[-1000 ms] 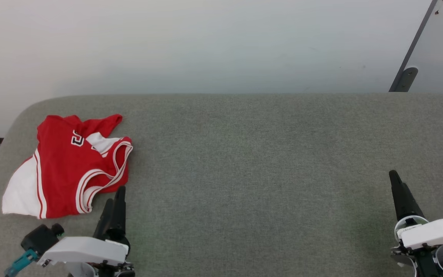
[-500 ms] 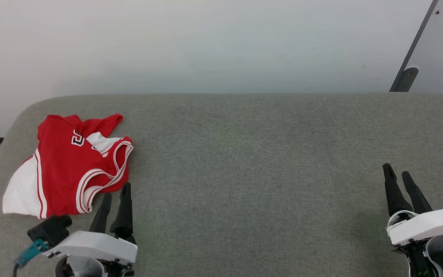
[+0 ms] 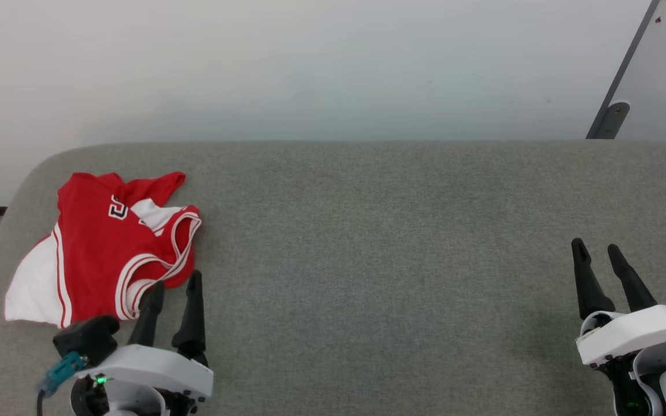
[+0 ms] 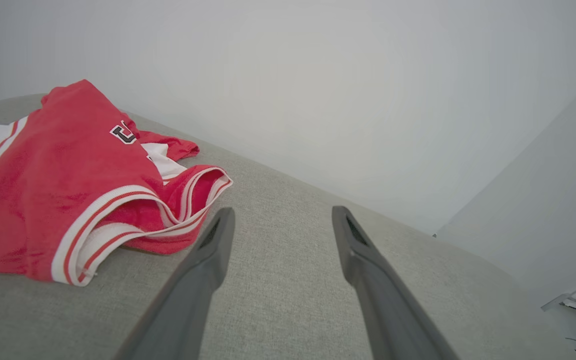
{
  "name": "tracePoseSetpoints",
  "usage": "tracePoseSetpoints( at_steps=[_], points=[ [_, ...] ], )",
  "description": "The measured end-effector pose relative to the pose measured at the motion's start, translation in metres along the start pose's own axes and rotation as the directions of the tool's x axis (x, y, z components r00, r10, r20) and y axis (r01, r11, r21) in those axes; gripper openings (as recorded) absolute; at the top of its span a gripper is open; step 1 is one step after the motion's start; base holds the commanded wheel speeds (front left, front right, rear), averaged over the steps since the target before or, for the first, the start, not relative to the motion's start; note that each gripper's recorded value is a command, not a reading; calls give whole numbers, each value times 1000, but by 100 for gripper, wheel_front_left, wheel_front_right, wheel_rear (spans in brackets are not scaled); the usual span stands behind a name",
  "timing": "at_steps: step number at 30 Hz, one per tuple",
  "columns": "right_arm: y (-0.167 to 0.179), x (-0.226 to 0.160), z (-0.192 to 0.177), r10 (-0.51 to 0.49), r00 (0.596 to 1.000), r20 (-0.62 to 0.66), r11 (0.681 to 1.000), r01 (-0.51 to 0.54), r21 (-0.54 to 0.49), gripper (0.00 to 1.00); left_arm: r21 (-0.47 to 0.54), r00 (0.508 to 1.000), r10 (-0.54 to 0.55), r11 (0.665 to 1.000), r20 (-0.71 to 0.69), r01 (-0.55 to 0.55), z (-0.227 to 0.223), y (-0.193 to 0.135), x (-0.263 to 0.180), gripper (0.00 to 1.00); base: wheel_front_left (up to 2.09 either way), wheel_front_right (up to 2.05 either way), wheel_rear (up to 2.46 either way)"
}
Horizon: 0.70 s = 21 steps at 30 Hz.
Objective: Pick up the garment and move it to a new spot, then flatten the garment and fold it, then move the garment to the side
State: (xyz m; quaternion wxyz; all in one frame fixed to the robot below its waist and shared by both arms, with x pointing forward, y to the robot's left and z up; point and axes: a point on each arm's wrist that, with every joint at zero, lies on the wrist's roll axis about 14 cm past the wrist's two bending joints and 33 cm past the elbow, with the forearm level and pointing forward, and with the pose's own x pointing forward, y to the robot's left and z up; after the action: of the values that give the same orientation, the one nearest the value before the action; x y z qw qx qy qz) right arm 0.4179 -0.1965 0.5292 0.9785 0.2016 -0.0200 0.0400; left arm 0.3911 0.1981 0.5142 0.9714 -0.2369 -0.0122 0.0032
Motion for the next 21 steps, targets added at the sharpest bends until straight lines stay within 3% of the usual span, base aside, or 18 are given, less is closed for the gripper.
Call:
tracePoseSetpoints(
  at_steps=[21],
  points=[
    [5,5,12,40,998,39,982,-32,-188,100,211,999,-31,977,31,24,5,-3,-2,100,0,0,0]
  ],
)
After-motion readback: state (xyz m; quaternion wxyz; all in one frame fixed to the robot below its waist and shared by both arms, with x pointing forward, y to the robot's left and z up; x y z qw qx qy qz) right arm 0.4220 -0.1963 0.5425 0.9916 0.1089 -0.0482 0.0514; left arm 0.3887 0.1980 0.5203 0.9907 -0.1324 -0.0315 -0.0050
